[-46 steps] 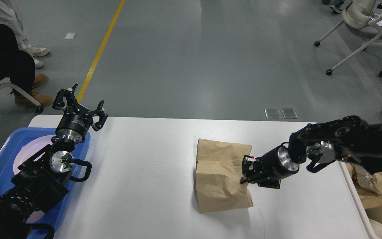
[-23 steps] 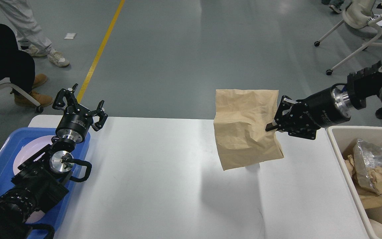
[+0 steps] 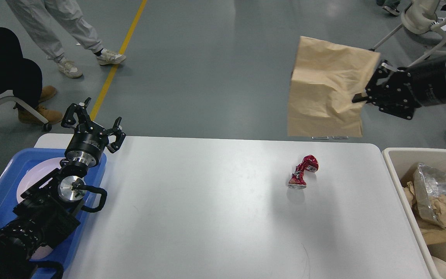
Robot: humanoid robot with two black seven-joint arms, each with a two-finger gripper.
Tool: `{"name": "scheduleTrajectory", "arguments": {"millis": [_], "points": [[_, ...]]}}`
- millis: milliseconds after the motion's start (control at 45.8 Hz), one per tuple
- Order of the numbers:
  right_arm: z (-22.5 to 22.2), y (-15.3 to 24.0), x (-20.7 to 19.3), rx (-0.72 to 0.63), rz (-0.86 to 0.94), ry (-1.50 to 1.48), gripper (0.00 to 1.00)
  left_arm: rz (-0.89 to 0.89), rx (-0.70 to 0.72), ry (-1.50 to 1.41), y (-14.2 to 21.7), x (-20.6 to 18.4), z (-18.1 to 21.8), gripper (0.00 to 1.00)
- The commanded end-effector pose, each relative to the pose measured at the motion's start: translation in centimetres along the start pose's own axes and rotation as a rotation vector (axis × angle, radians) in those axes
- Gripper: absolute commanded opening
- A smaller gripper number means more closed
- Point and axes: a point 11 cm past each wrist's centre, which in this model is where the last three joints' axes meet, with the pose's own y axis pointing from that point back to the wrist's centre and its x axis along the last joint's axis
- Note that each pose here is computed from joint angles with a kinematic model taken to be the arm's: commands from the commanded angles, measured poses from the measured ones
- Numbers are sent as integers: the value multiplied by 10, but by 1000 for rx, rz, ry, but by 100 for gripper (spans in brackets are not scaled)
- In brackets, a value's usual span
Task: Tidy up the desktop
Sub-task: 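Lift the brown paper bag with the right gripper and drop it in the bin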
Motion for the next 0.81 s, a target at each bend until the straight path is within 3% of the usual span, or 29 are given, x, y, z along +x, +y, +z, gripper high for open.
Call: {"name": "scheduleTrajectory", "arguments": {"millis": [0, 131, 328, 350, 371, 393, 437, 459, 634, 786], "points": [[75, 10, 34, -96, 142, -134, 0, 0, 0, 0, 0, 0, 0, 97], [174, 42, 63, -241, 347, -273, 0, 0, 0, 0, 0, 0, 0, 96], [315, 48, 38, -583, 503, -339, 0, 0, 0, 0, 0, 0, 0, 97], [325, 44, 34, -614, 512, -330, 5, -1, -1, 0, 0, 0, 0, 97], [334, 40, 29, -643, 522, -320, 17, 0, 0, 0, 0, 0, 0, 97], [342, 36, 26, -670, 543, -307, 35, 0, 0, 0, 0, 0, 0, 97], [356, 34, 24, -718, 609, -275, 84, -1, -1, 0, 0, 0, 0, 97], [362, 31, 23, -737, 645, -259, 100, 0, 0, 0, 0, 0, 0, 97], [395, -5, -10, -831, 639, -175, 100, -1, -1, 0, 0, 0, 0, 97], [390, -19, -14, -816, 618, -168, 100, 0, 0, 0, 0, 0, 0, 97]]}}
